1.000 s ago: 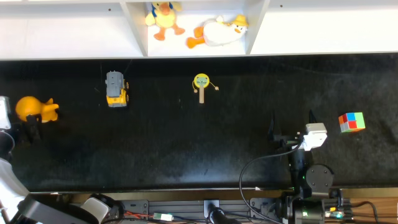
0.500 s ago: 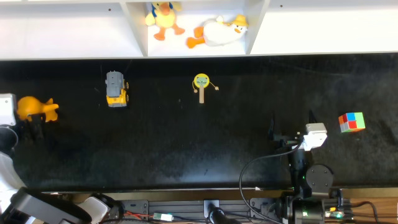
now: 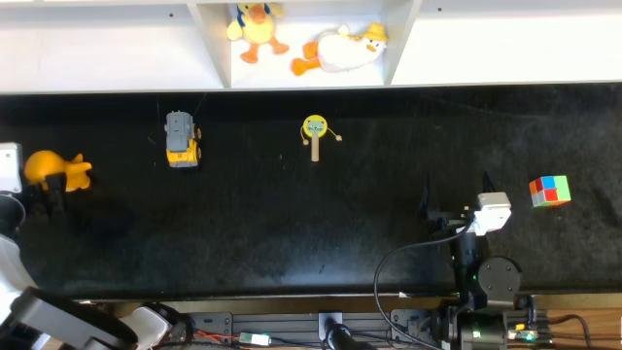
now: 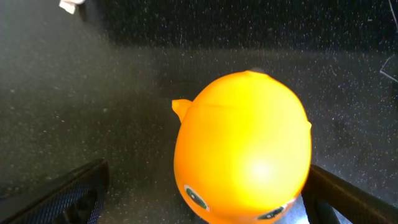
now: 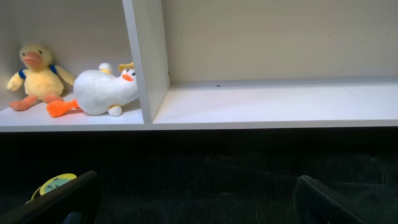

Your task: Store Toys

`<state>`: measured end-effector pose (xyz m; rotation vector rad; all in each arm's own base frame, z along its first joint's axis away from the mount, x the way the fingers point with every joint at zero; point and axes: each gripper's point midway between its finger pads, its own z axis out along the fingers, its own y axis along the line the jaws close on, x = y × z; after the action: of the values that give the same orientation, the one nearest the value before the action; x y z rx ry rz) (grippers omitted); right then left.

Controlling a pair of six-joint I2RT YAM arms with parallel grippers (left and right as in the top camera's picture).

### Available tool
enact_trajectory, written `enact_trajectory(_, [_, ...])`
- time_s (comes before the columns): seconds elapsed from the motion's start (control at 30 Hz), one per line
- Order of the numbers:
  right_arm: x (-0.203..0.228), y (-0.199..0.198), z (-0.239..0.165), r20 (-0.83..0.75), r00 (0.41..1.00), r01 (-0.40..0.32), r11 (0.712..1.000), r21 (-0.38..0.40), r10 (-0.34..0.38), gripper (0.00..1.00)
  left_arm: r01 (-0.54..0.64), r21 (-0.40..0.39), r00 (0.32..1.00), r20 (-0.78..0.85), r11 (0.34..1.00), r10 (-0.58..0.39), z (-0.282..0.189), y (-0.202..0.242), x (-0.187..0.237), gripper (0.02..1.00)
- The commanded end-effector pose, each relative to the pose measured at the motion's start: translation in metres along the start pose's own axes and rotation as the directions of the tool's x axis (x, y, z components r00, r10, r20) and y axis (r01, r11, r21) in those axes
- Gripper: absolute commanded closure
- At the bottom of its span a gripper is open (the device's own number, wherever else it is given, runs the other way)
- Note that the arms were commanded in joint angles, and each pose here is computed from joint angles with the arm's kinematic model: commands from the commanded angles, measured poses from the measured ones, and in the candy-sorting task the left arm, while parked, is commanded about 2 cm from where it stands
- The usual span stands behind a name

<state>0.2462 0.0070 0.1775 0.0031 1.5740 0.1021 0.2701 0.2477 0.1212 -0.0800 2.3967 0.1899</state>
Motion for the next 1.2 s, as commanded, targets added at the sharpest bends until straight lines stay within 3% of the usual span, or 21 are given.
enact_trajectory(0.03, [0.003,0.0,0.0,-0.001,1.0,-0.004,1.0,-0.003,0.004,0.005,-0.031,0.028,0.999,0.032,0.999,0.03,0.007,0.0,-0.01,0.02])
enact_trajectory(0.53, [0.003,0.0,0.0,-0.001,1.0,-0.004,1.0,-0.003,0.004,0.005,-0.059,0.066,0.993,0.101,0.996,0.052,0.011,-0.008,-0.026,0.027])
enact_trajectory(0.57, [0.003,0.0,0.0,-0.001,1.0,-0.004,1.0,-0.003,0.004,0.005,-0.062,0.068,0.993,0.102,0.996,0.055,0.011,-0.009,-0.027,0.066])
enact_trajectory(0.7, [0.003,0.0,0.0,0.0,1.0,-0.004,1.0,-0.003,0.004,0.005,-0.066,0.075,0.993,0.101,0.995,0.059,0.012,-0.012,-0.028,0.435])
enact_trajectory(0.77, [0.004,0.0,0.0,-0.001,1.0,-0.004,1.0,-0.003,0.004,0.005,-0.063,0.08,0.994,0.095,0.995,0.055,0.012,-0.013,-0.026,0.553])
enact_trajectory(1.07, [0.004,0.0,0.0,-0.001,1.0,-0.004,1.0,-0.003,0.004,0.005,-0.015,0.094,0.996,0.094,0.995,0.006,0.009,-0.016,-0.027,0.768])
enact_trajectory(1.2, [0.004,0.0,0.0,-0.001,1.0,-0.004,1.0,-0.003,0.004,0.005,-0.012,0.094,0.991,0.134,0.996,-0.001,-0.005,-0.02,-0.039,0.794])
